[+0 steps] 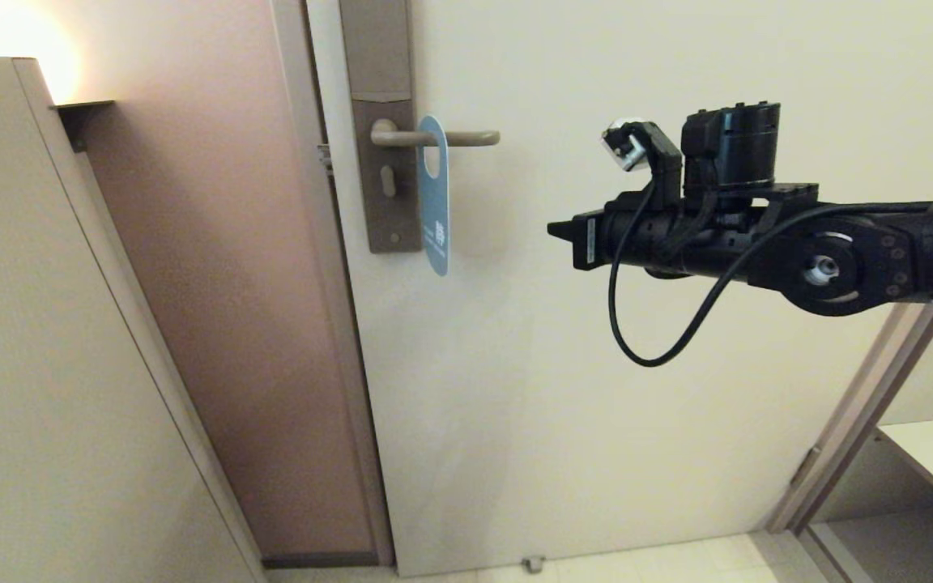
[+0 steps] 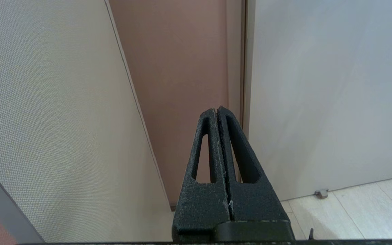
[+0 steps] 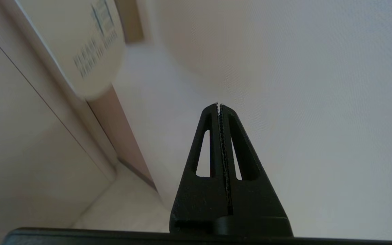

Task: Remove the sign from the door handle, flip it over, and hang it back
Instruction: Hang the sign back with the other side facing out

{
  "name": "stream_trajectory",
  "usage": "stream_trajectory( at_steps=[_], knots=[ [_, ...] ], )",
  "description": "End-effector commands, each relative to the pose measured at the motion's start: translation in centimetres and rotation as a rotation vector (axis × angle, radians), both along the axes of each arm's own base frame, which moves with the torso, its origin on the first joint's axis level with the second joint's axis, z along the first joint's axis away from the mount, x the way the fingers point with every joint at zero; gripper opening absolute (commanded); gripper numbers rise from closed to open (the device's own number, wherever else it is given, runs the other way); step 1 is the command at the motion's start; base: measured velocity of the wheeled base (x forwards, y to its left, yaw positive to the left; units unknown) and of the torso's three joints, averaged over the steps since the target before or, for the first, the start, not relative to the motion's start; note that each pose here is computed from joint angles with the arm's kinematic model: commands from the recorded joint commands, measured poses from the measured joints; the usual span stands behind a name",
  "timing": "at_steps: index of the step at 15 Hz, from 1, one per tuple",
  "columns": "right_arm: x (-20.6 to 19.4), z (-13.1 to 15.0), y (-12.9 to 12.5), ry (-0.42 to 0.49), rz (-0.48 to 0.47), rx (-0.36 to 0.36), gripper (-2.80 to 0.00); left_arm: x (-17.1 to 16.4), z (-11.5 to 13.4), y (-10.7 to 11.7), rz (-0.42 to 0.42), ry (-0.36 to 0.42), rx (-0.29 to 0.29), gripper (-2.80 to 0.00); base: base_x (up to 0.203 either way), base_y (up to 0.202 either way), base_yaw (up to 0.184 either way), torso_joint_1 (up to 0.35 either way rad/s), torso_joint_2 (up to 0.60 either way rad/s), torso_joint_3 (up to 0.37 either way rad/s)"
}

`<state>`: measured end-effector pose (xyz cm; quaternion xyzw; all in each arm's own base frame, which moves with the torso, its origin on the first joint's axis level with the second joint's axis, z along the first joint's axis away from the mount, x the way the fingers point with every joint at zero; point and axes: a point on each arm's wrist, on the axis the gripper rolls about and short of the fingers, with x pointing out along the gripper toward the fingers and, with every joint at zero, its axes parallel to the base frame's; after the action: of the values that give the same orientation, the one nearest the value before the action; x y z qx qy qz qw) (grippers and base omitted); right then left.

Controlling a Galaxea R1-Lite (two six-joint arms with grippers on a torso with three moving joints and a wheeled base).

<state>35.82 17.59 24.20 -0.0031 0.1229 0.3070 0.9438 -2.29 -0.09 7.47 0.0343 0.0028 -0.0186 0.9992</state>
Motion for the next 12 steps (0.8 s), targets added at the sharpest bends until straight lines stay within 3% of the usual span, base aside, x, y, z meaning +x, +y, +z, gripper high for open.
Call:
stream_trajectory(
  at_steps=[1,4,12],
  knots=[
    [1.7,-0.7,1.6,-0.008,0.017,0.005,-2.80,0.0,0.0,0.0,0.000,0.001,0.000,-2.80,0.000,0.000,0.000,0.000,0.00,0.000],
    [2.8,0.2,3.0,-0.077,0.034,0.041,-2.80,0.0,0.0,0.0,0.000,0.001,0.000,-2.80,0.000,0.000,0.000,0.000,0.00,0.000],
    [3.0,1.0,6.6,-0.147,0.097,0.096,-2.80,0.0,0.0,0.0,0.000,0.001,0.000,-2.80,0.000,0.000,0.000,0.000,0.00,0.000]
  ],
)
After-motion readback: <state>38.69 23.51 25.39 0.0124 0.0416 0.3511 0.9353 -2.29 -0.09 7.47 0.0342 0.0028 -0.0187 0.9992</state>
